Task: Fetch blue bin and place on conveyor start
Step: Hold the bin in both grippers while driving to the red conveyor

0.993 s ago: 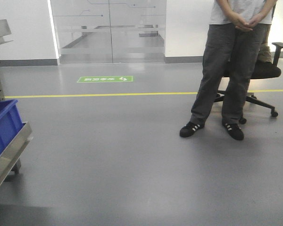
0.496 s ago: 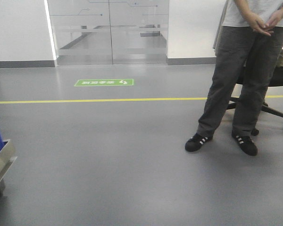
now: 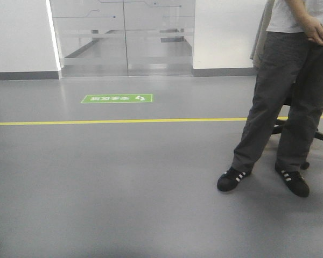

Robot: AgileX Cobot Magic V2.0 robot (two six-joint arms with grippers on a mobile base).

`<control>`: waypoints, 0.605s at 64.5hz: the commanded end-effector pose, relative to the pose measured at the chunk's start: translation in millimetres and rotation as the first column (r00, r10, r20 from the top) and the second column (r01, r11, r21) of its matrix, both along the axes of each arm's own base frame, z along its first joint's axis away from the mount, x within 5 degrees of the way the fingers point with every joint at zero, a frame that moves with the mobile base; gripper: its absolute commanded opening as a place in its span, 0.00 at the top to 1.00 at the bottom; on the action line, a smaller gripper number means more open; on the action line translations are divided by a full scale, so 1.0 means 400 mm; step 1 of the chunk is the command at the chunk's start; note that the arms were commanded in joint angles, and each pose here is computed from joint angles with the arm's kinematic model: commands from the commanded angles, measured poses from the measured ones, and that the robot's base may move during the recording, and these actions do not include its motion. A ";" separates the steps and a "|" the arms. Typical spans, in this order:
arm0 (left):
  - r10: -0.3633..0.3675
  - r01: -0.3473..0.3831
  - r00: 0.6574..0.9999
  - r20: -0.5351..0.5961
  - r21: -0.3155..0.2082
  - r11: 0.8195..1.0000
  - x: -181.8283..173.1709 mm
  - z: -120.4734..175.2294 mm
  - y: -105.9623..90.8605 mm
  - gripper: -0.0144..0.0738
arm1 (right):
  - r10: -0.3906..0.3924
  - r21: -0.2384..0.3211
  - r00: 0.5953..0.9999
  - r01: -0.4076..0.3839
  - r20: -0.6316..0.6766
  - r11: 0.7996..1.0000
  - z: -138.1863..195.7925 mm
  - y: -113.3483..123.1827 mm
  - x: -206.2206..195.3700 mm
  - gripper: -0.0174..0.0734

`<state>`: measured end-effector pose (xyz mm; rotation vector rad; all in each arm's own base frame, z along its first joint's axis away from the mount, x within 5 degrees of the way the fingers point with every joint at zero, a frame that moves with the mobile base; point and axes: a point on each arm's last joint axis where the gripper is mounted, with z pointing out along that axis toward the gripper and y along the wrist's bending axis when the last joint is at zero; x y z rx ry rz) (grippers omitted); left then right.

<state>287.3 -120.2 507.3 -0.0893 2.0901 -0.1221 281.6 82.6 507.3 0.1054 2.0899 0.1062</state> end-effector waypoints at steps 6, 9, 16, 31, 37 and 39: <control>0.026 -0.028 0.998 0.065 0.017 0.999 -0.005 0.025 0.021 0.96 | -0.011 -0.020 0.997 0.012 0.072 1.000 0.029 -0.013 -0.012 0.99; 0.026 -0.028 0.998 0.065 0.017 0.999 -0.005 0.025 0.021 0.96 | -0.011 -0.021 0.998 0.013 0.070 1.000 0.029 -0.013 -0.012 0.99; 0.026 -0.028 0.998 0.065 0.017 0.999 -0.005 0.025 0.021 0.96 | -0.011 -0.021 0.998 0.013 0.070 1.000 0.029 -0.013 -0.012 0.99; 0.026 -0.027 0.997 0.067 0.017 0.999 -0.005 0.025 0.021 0.96 | -0.013 -0.022 0.998 0.015 0.063 1.000 0.028 -0.014 -0.013 0.99; 0.026 -0.027 0.998 0.065 0.018 0.999 -0.004 0.024 0.020 0.96 | -0.016 -0.023 0.998 0.017 0.056 1.000 0.026 -0.014 -0.014 0.99; 0.026 -0.027 0.998 0.065 0.018 0.999 -0.004 0.024 0.020 0.96 | -0.016 -0.023 0.998 0.017 0.056 1.000 0.026 -0.014 -0.014 0.99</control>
